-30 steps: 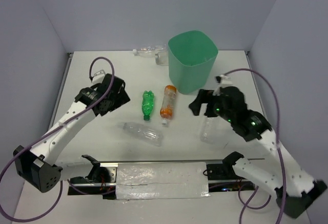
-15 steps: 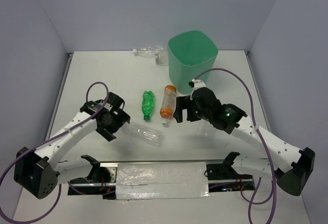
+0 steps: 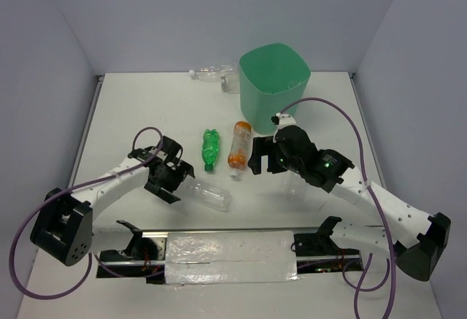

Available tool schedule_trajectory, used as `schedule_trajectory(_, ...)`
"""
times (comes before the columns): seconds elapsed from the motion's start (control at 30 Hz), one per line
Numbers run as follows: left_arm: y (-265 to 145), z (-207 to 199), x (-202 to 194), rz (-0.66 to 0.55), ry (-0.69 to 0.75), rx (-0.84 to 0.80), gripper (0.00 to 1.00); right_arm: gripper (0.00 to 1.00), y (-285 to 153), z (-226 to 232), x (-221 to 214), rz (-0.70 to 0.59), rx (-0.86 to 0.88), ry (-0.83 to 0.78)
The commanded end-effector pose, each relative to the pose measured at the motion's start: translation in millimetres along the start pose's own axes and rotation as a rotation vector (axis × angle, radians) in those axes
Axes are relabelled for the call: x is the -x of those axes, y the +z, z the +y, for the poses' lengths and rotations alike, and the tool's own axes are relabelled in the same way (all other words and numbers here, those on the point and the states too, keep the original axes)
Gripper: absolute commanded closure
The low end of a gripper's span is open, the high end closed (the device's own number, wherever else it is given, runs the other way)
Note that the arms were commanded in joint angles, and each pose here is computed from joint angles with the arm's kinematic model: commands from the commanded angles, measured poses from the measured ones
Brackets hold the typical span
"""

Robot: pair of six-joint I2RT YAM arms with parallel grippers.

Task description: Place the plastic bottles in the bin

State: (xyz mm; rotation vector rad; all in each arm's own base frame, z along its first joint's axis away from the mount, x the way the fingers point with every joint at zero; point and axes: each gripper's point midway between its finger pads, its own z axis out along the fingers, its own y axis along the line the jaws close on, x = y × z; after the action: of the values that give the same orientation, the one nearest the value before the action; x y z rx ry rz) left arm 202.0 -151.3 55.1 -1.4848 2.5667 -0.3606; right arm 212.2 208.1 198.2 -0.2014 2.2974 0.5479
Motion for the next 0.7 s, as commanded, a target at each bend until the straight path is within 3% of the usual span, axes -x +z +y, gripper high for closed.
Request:
schedule_trajectory(0.0, 4, -18, -6, 0.045, -0.040, -0.058, 0.01, 0.00, -5, 6, 11, -0.046, 0.021, 0.010)
schedule_trajectory(0.23, 22, -22, -3, 0.031, -0.051, -0.053, 0.04, 0.00, 0, 7, 9, -0.034, 0.017, 0.010)
schedule_trajectory(0.33, 19, -21, -3, 0.031, -0.052, -0.043, 0.26, 0.00, -1, 6, 10, -0.043, 0.014, 0.015)
schedule_trajectory(0.37, 17, -18, -2, 0.031, -0.049, -0.029, 0.41, 0.00, -1, 5, 10, -0.044, 0.010, 0.015)
schedule_trajectory(0.4, 15, -17, 4, -0.005, -0.046, -0.023, 0.47, 0.00, -1, 4, 10, -0.045, 0.006, 0.014)
schedule_trajectory(0.5, -8, -23, 21, -0.092, -0.014, -0.041, 0.62, 0.00, -2, 2, 12, -0.050, -0.011, 0.010)
schedule_trajectory(0.6, -59, -51, 53, -0.268, 0.077, -0.126, 0.66, 0.00, -7, -1, 18, -0.073, -0.031, 0.017)
schedule_trajectory(0.67, -117, -93, 73, -0.405, 0.232, -0.275, 0.66, 0.00, -12, -2, 27, -0.113, -0.036, 0.031)
